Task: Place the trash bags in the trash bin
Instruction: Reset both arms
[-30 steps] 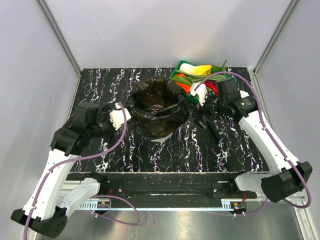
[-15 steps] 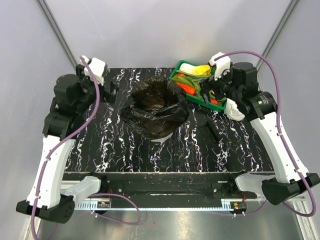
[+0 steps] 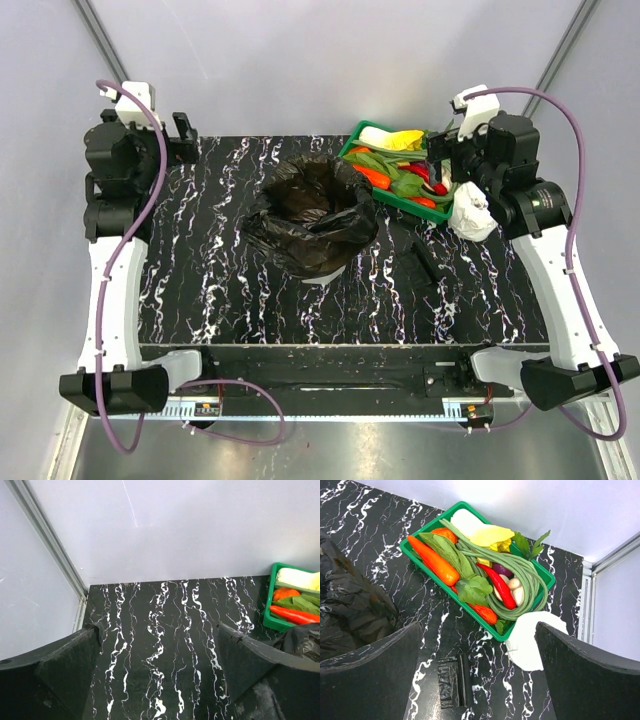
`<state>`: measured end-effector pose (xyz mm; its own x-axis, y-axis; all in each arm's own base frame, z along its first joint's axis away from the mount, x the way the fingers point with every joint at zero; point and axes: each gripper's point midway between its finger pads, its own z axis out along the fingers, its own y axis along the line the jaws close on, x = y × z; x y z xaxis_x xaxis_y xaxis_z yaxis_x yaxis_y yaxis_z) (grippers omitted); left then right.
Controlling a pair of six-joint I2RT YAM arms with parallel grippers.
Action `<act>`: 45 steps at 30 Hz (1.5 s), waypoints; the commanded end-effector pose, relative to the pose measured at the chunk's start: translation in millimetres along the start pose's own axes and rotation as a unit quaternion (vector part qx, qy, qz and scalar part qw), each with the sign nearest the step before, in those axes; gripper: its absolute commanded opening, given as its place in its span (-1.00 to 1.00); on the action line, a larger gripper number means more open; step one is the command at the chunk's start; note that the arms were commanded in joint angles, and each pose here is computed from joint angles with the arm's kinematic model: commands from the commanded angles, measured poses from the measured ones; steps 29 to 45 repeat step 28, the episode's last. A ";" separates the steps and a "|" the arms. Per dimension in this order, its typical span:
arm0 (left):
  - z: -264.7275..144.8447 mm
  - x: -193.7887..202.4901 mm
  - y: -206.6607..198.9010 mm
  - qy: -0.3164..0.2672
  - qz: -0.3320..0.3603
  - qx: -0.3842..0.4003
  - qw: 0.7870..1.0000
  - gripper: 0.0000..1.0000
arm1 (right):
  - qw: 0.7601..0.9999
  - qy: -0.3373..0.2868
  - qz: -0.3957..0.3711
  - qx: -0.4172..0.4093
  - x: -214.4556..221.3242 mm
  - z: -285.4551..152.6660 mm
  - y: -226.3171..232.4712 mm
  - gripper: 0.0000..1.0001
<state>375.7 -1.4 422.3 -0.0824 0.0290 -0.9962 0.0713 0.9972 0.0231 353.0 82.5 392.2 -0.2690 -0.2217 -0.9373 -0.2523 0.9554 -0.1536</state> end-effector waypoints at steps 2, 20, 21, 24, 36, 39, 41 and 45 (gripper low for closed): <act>7.8 -37.6 -1.9 -0.064 -0.006 0.019 0.998 0.98 | 0.997 -0.055 0.018 0.050 -33.1 -11.7 -23.8 0.99; 16.3 -27.4 -22.5 -0.065 -0.026 0.075 0.995 0.98 | 0.986 -0.065 0.027 0.150 -33.6 -15.2 -63.7 0.99; 16.3 -27.0 -21.7 -0.064 -0.027 0.074 0.995 0.98 | 0.986 -0.064 0.028 0.150 -31.7 -14.8 -63.4 0.99; 16.2 -23.8 -22.8 -0.061 -0.028 0.077 0.995 0.98 | 0.986 -0.062 0.029 0.152 -29.4 -14.4 -63.7 0.99; 16.7 -19.4 -24.2 -0.057 -0.028 0.081 0.995 0.98 | 0.986 -0.061 0.027 0.150 -27.3 -14.9 -63.2 0.99; 16.7 -19.4 -24.2 -0.057 -0.028 0.081 0.995 0.98 | 0.986 -0.061 0.027 0.150 -27.3 -14.9 -63.2 0.99; 16.7 -19.4 -24.2 -0.057 -0.028 0.081 0.995 0.98 | 0.986 -0.061 0.027 0.150 -27.3 -14.9 -63.2 0.99; 16.7 -19.4 -24.2 -0.057 -0.028 0.081 0.995 0.98 | 0.986 -0.061 0.027 0.150 -27.3 -14.9 -63.2 0.99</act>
